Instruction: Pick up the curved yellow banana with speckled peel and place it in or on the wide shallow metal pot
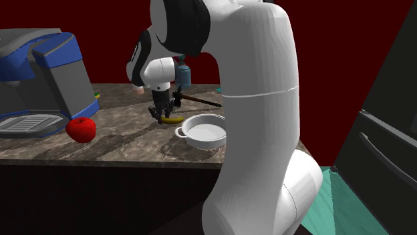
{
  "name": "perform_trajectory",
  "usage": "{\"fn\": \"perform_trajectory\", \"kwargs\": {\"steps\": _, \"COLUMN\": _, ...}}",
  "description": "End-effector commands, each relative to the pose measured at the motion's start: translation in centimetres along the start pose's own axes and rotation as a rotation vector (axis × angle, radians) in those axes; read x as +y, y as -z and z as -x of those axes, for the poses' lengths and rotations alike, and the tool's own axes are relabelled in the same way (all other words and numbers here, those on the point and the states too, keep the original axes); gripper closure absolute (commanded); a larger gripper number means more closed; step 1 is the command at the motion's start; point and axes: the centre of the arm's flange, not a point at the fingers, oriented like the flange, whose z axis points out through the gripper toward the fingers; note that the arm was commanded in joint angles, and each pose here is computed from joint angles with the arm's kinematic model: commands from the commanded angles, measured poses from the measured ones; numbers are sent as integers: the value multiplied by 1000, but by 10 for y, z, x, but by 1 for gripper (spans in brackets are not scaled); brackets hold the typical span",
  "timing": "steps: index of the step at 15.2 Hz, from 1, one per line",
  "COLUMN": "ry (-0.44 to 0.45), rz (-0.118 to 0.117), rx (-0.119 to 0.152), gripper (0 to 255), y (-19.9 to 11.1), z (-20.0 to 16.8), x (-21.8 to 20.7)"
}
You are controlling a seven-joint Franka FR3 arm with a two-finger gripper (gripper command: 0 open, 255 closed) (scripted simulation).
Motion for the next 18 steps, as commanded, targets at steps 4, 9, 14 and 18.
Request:
{"fn": "perform_trajectory", "kwargs": {"steps": 4, "ry": 0, "rz": 0, "rx": 0, "gripper": 255, "y": 24, "z": -1, "x": -1}}
{"fn": "perform_trajectory", "kwargs": {"steps": 9, "ry": 0, "rz": 0, "rx": 0, "gripper": 255, "y": 51, "z": -2, "x": -1}}
{"fn": "perform_trajectory", "kwargs": {"steps": 14, "ry": 0, "rz": 0, "rx": 0, "gripper": 255, "y": 77, "z": -3, "x": -2}}
{"fn": "perform_trajectory", "kwargs": {"steps": 18, "ry": 0, "rz": 0, "rx": 0, "gripper": 255, "y": 98, "z": -3, "x": -2}}
